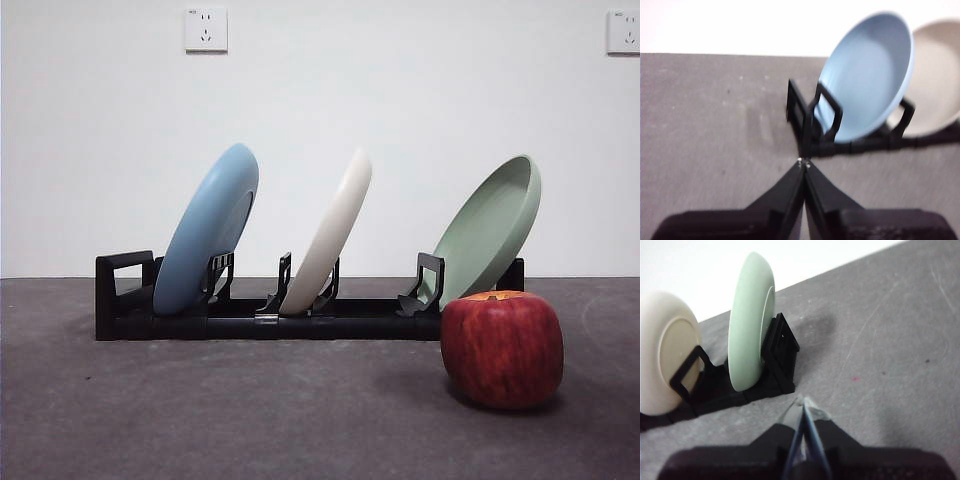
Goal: Take the blue plate from the plate rack,put the plate on the table,take the apple from the table,put the apple in the plate
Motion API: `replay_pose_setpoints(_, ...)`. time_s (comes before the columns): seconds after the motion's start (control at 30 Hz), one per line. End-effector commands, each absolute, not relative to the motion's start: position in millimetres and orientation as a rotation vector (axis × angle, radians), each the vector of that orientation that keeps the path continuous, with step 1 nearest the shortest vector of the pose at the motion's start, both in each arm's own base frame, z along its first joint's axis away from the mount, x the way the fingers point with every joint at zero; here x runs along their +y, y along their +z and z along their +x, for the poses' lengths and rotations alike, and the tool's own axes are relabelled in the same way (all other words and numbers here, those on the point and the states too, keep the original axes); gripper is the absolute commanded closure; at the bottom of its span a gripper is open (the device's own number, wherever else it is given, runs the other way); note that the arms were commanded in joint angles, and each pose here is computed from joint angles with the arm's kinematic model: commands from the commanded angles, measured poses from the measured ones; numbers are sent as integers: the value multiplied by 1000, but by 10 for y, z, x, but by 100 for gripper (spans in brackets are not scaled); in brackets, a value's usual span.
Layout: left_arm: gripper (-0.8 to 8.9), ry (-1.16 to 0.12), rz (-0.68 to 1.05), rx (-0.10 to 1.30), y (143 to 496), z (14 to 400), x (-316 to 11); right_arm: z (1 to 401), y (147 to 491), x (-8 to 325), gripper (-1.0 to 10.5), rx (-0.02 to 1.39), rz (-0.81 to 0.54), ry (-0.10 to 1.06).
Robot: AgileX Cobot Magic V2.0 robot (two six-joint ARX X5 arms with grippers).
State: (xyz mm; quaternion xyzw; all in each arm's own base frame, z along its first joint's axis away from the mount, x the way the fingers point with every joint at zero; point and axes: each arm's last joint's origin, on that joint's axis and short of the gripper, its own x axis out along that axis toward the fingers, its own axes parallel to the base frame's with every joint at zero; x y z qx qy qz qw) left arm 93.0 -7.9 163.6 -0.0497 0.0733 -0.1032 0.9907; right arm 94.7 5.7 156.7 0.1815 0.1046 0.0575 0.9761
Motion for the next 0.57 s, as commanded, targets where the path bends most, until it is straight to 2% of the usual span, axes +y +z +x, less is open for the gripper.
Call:
replay_pose_setpoints(0.03, 819, -206, -215, 86, 1849, 893, -76, 939, 1718, 58, 958, 184, 468, 118)
replay_pose_setpoints(0.17, 819, -207, -293, 71, 2110, 853, -76, 940, 1989, 65, 958, 173, 470, 145)
replay_pose_setpoints(0.37, 819, -204, -296, 122, 2508, 890, -77, 1017, 2497, 69, 958, 169, 425, 158)
replay_pose_setpoints(0.57, 820, -304, -267, 171, 2919, 1049, -111, 1213, 2991, 127, 958, 226, 367, 349)
